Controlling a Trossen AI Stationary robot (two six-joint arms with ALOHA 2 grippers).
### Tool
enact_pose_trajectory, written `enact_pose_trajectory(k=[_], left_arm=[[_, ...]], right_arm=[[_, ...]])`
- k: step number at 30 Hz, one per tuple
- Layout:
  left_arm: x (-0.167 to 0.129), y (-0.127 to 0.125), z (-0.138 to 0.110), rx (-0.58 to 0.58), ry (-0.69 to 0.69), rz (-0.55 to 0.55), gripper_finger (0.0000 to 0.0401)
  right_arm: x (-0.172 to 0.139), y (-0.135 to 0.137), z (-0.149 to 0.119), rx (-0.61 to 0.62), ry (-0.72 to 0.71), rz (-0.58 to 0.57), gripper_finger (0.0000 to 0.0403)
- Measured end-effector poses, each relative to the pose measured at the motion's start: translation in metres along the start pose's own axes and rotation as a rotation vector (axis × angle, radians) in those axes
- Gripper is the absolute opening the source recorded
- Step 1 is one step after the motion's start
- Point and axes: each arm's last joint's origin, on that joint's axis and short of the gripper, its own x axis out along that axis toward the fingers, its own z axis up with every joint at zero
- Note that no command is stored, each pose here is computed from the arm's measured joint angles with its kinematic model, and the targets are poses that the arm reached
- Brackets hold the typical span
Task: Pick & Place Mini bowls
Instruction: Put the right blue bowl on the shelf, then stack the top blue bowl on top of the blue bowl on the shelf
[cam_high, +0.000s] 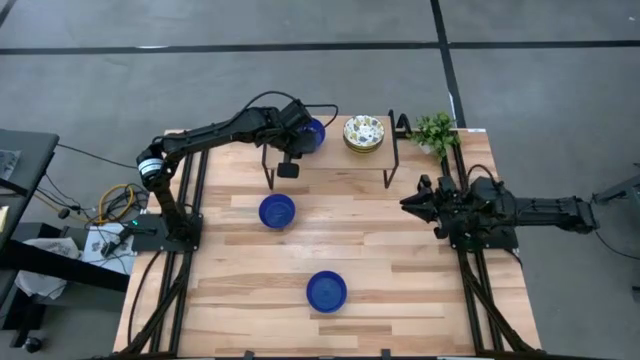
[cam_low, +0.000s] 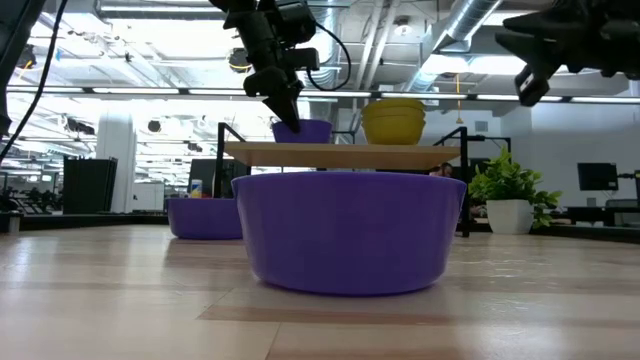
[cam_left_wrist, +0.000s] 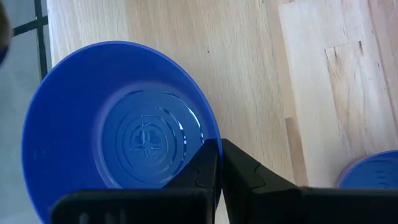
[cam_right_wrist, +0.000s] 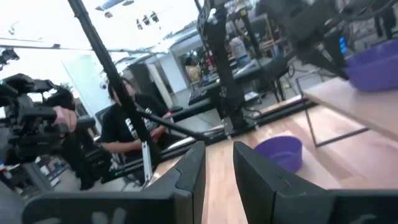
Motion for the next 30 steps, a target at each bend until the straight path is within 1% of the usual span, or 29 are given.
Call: enact_pose_trajectory(k=[6,16,24,30], left_arm=[[0.0,0.0,0.0,0.0,0.0,0.0,0.001],[0.0,0.0,0.0,0.0,-0.004,0.004,0.0013],[0.0,0.001,0.001,0.0,-0.009,0.008,0.0043],[0.0,0.001,0.001,-0.001,-0.009,0.008,0.0077]], right_arm=[[-0.011,0.001,0.004,-0.012,-0.05,-0.001,0.0072],[-0.018,0.003,0.005,-0.015,-0.062,0.007,0.0072],[-0.018,0.002,0.004,-0.013,-0.049,0.003,0.0072],[-0.018,0.002,0.004,-0.013,-0.05,0.004,0.0072]])
